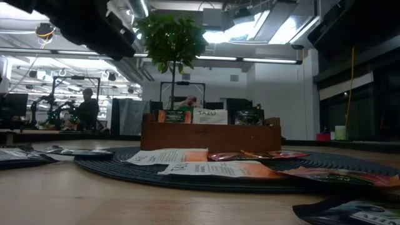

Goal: Pick & Place Tea
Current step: Put the violet tea bag into the right side of the wooden organizer

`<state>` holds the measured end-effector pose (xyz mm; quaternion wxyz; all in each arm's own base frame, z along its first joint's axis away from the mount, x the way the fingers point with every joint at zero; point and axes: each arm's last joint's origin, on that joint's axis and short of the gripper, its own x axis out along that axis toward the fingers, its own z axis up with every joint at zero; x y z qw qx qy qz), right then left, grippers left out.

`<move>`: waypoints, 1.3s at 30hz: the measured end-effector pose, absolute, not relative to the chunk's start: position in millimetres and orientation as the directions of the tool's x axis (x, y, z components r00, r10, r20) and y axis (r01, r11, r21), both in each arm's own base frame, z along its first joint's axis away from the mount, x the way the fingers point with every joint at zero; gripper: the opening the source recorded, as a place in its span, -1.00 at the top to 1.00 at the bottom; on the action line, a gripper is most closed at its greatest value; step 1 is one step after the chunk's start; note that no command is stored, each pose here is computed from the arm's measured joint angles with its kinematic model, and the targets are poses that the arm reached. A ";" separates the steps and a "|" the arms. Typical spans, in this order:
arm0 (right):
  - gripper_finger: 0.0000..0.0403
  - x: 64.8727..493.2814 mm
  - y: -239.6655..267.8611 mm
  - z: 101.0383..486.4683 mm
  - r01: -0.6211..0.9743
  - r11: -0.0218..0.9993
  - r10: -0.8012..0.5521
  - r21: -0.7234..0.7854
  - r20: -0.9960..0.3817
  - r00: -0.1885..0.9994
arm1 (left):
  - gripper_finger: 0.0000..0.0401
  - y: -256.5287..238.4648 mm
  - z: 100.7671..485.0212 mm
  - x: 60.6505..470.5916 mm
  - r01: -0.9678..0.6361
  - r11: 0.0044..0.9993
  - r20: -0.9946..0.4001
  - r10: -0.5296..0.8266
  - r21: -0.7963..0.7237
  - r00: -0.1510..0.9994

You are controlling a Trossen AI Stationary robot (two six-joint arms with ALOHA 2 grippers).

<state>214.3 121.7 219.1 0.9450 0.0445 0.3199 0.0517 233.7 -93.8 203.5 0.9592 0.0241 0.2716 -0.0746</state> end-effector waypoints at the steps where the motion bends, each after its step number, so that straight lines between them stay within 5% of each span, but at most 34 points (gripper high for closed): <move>1: 0.87 214.4 121.8 219.3 -0.070 0.991 0.127 0.118 -0.598 0.791 | 0.98 -93.1 202.5 232.1 0.156 0.988 -0.510 -0.133 0.001 0.850; 25: 0.87 214.5 121.6 219.2 -0.071 0.991 0.126 0.115 -0.599 0.791 | 0.85 -89.4 199.0 229.8 0.008 0.994 -0.487 -0.059 -0.107 0.871; 33: 0.87 214.5 121.6 219.2 -0.072 0.991 0.126 0.114 -0.599 0.791 | 0.61 -88.9 195.8 228.0 -0.127 0.940 -0.520 -0.061 -0.317 0.852; 39: 0.87 214.3 121.5 219.0 -0.073 0.991 0.125 0.111 -0.601 0.789 | 0.41 -88.7 184.9 220.2 -0.317 0.785 -0.641 -0.128 -0.532 0.757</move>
